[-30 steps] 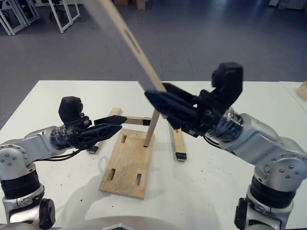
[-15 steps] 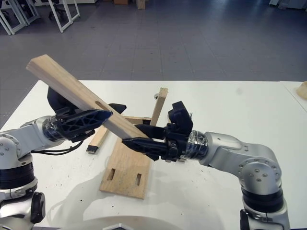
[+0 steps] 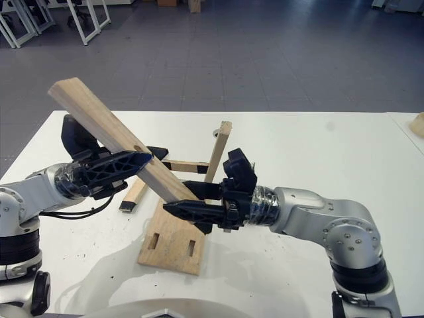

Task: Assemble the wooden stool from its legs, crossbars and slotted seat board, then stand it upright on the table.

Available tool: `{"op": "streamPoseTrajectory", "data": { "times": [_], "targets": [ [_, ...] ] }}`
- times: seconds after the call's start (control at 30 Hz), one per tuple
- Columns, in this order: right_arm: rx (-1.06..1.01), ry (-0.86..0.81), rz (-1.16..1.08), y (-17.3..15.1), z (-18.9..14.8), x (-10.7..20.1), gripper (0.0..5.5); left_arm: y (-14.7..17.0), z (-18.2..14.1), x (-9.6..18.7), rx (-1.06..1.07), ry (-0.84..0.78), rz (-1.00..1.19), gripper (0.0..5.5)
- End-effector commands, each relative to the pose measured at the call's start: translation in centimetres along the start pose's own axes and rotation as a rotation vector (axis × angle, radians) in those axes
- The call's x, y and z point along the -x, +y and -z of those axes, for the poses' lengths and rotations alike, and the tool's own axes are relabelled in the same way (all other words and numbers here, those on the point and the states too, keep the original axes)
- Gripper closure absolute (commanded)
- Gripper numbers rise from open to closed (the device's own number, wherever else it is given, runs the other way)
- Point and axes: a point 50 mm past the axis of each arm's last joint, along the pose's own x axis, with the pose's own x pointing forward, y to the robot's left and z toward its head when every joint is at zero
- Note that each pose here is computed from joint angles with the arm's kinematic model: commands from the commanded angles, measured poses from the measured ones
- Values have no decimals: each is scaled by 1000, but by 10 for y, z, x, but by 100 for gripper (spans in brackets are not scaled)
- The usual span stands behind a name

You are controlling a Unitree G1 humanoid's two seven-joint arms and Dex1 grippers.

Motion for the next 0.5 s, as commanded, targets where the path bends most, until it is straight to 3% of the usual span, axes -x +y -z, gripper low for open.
{"op": "streamPoseTrajectory", "data": {
  "times": [0.03, 0.2, 0.3, 0.4, 0.5],
  "targets": [
    [-1, 23, 61, -3, -8, 13, 209, -3, 5, -2, -3, -1, 30, 328],
    [7, 137, 90, 9, -13, 52, 110, -4, 12, 4, -2, -20, -6, 343],
    [90, 208, 310, -3, -10, 68, 77, -7, 7, 14, -22, -32, -37, 344],
    [78, 282, 616, -27, 23, 69, 77, -13, -5, 28, -71, -51, -89, 344],
    [59, 388, 669, -25, 65, 46, 77, -15, -12, 38, -119, -52, -147, 344]
  ]
}}
